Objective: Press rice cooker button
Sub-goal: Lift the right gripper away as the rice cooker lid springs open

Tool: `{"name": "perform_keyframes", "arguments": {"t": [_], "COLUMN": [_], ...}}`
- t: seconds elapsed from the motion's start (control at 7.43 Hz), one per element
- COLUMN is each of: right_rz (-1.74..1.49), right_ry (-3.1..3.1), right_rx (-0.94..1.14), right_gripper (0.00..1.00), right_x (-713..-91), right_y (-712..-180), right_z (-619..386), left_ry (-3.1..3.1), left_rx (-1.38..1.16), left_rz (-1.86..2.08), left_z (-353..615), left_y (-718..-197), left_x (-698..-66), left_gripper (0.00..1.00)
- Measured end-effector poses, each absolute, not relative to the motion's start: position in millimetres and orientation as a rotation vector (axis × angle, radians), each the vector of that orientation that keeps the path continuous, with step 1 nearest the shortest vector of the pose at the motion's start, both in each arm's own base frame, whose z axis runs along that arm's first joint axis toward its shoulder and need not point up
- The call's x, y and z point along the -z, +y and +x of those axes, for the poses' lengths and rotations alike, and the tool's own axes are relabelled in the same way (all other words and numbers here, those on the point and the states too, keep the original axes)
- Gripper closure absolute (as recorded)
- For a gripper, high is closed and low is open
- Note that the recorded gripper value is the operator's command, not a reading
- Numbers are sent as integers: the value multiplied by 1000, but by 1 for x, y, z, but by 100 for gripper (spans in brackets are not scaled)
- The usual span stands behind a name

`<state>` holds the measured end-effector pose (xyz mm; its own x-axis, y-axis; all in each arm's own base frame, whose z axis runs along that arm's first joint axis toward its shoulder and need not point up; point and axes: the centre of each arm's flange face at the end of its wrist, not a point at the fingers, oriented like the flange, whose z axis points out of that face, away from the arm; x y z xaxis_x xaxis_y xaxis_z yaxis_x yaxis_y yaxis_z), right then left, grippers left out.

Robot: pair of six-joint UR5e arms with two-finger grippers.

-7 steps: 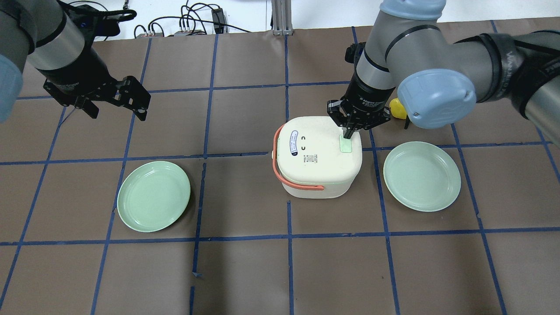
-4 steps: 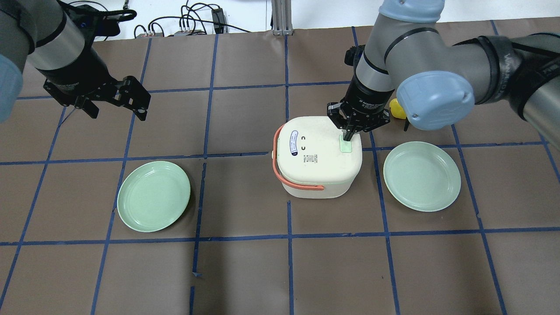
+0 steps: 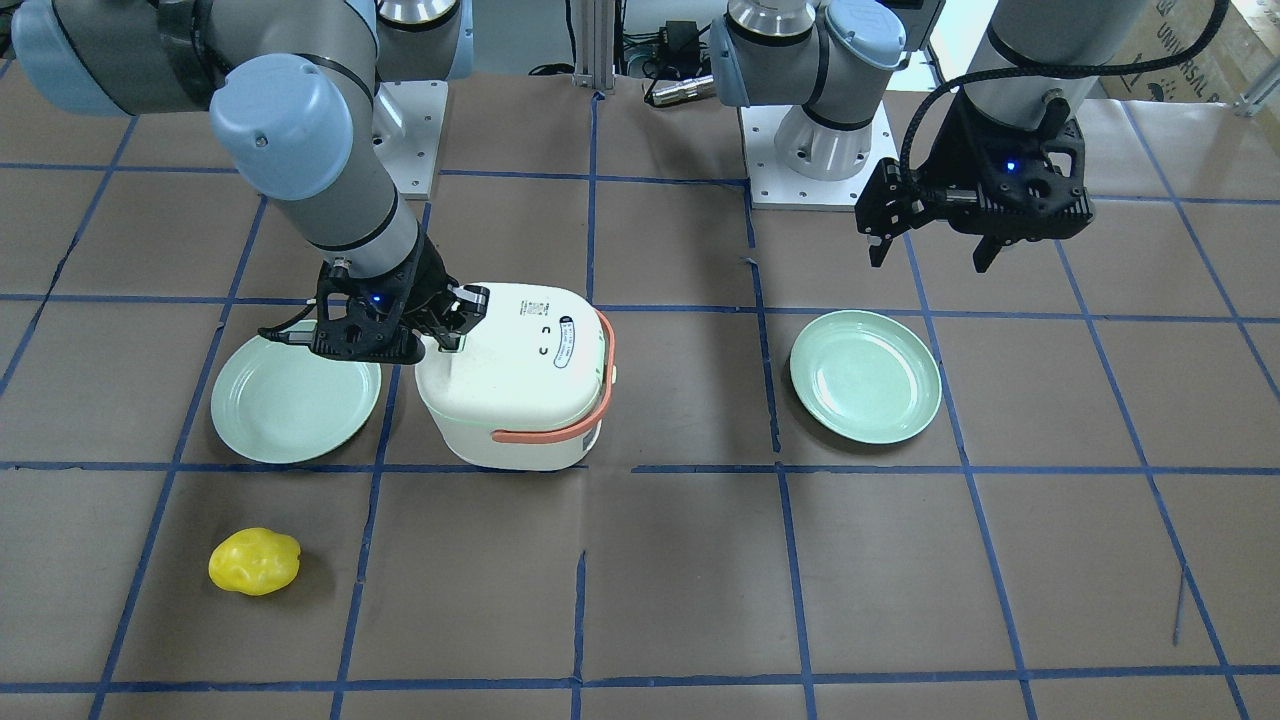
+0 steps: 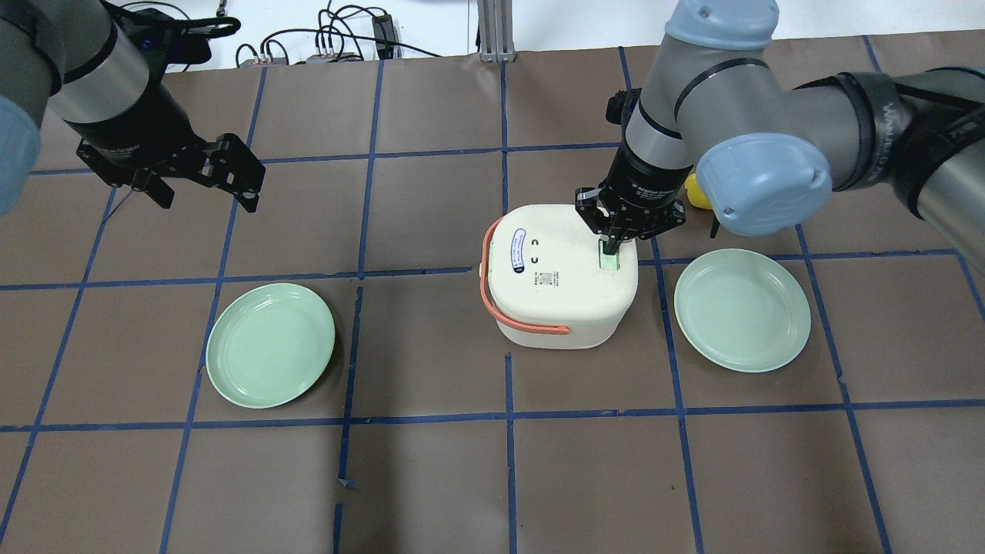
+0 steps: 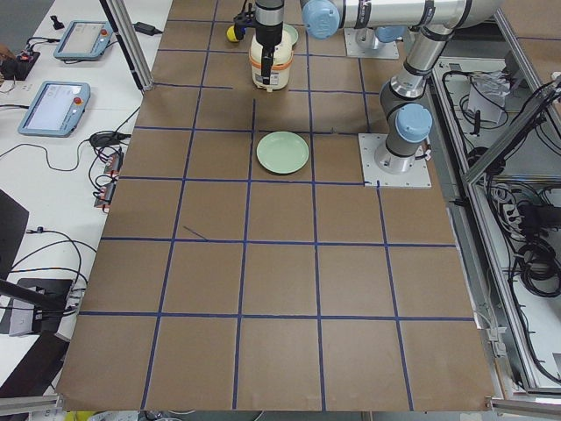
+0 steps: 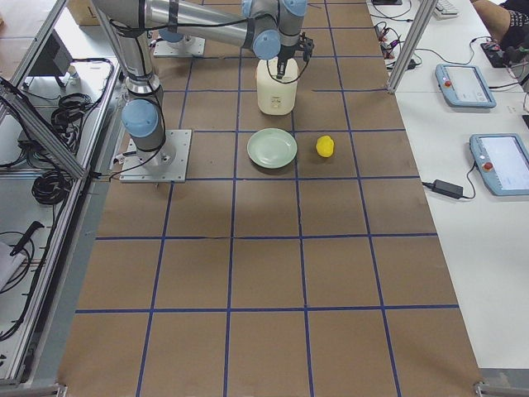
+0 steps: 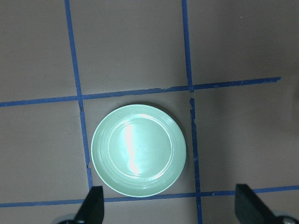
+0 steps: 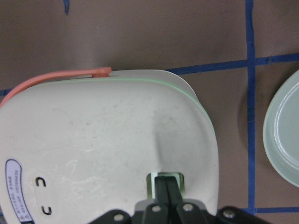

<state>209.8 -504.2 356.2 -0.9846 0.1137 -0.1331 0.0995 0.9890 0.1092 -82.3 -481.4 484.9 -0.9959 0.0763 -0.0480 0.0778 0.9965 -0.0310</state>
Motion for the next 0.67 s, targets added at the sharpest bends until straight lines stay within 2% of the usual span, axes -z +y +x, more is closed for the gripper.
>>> {"name": "perform_keyframes", "arguments": {"t": [0.27,0.4,0.67], "right_rz": [190,219,224], "right_ry": [2991,2991,3009], "right_rx": [-110,-62,68], "right_gripper": [26,12,0], "right_x": [-374,-394,-456], "right_y": [-508,-513,-527], "right_z": [212,217,224], "left_ry": [3092,3092,3092], "left_rx": [51,51,51], "left_rz": [119,119,120], "left_z": [-82,-82,-82], "left_y": [-481,-481,-481], "left_x": [-485,-485,-485], "left_gripper": [0,0,0]}}
